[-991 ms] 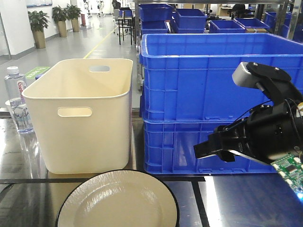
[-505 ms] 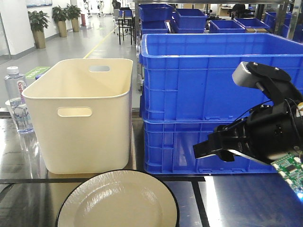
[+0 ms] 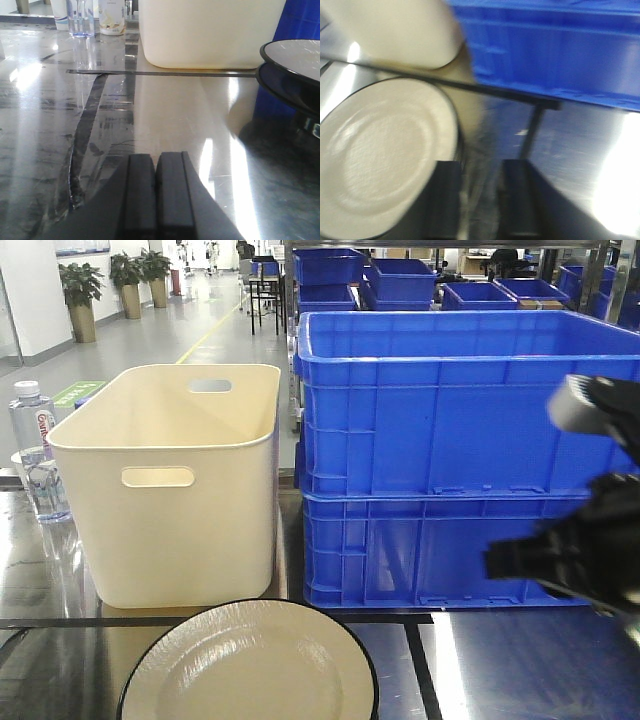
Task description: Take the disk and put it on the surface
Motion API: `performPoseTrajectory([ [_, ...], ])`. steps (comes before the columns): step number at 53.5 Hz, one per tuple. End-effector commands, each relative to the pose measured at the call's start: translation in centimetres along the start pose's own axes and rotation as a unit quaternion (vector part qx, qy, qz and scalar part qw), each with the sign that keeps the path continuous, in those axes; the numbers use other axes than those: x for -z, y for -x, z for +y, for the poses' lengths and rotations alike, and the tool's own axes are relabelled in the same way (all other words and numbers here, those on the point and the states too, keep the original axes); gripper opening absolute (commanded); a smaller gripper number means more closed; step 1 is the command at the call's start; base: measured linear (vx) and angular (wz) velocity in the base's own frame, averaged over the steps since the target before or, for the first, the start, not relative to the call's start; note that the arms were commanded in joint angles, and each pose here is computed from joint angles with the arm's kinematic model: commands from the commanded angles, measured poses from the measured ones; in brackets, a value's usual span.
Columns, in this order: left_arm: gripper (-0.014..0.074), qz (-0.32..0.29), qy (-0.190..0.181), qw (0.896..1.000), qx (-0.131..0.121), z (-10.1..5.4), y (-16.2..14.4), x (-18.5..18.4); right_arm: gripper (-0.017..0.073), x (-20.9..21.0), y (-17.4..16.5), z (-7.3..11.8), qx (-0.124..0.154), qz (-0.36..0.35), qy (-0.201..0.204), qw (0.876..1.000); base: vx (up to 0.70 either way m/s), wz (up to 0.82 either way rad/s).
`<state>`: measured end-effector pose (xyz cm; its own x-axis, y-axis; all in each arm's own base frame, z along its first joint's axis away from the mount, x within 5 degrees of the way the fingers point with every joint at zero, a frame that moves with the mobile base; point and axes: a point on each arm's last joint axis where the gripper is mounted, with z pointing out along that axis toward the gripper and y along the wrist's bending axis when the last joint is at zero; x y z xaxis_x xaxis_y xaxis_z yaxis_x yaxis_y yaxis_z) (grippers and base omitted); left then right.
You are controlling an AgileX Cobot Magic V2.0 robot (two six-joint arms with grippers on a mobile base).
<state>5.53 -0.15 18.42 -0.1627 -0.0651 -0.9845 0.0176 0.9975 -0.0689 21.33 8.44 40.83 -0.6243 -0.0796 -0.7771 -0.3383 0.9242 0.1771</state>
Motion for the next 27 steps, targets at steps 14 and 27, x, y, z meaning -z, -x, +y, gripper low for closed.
performPoseTrajectory([
  [14,-0.0008,-0.058,-0.004,0.998,0.003,-0.1,1.3,0.3,-0.0012,3.7,-10.8,-5.4,0.016,-0.24,-0.155,0.958,0.0,0.0],
  [27,-0.0008,-0.058,-0.004,0.998,0.003,-0.1,1.3,0.3,-0.0011,4.3,-19.4,-5.8,0.065,-0.324,-0.209,0.92,0.0,0.0],
])
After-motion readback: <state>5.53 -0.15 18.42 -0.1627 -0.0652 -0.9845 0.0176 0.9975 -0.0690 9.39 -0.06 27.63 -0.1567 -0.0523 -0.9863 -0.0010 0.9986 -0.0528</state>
